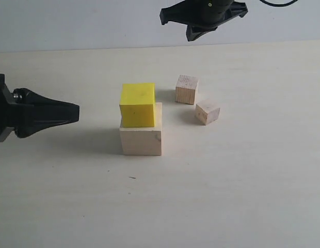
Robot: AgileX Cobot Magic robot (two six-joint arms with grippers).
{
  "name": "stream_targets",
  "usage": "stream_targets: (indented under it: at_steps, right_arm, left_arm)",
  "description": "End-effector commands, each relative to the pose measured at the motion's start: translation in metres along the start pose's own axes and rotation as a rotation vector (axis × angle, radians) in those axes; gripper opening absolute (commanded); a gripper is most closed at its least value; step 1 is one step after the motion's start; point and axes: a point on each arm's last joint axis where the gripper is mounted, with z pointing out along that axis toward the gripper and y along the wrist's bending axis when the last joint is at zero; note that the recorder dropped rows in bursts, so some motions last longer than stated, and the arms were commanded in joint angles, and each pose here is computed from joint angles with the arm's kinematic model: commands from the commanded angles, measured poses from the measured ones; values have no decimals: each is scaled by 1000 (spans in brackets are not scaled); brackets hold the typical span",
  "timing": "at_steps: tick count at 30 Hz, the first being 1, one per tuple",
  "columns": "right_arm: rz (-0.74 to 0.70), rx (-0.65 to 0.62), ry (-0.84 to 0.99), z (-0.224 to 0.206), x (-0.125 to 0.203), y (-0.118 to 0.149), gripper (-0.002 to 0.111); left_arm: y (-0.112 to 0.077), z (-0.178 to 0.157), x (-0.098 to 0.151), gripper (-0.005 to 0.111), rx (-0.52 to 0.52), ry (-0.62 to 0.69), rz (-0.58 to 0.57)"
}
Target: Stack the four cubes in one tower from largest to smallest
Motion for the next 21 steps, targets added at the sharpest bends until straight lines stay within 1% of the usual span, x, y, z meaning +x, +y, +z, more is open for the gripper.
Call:
stream_targets:
  at_steps: [1,3,6,7,10,13,16,18,20,21]
  right_arm:
    - [-78,98,18,18,1,-13,0]
    - [-242,133,36,25,3,-16,0]
    - [-499,127,77,33,6,-17,0]
    - [-560,112,82,33,6,-16,0]
    - [-609,42,49,34,4,-16,0]
    - [-708,-48,29,34,3,-21,0]
    - [-720,-126,16,33,3,-33,2]
    - [-709,-181,-2,31,2,-44,7]
    - [-703,-219,-23,29,1,-55,15]
    - [-682,-240,-31,29,1,-60,22]
  left_arm:
    - [-4,-1,-1,0,27,7,8]
    - [-4,-1,-1,0,27,7,6]
    - [-4,-1,-1,0,29,8,-28]
    - [-4,-1,-1,0,29,8,-38]
    - [-5,-1,0,0,38,12,-44]
    - [-6,-1,0,0,52,18,-70]
    - [-7,-2,1,0,63,24,-68]
    - [-7,-2,1,0,68,27,-71]
    - [-8,-2,1,0,71,30,-87]
    - [-8,-2,1,0,72,34,-86]
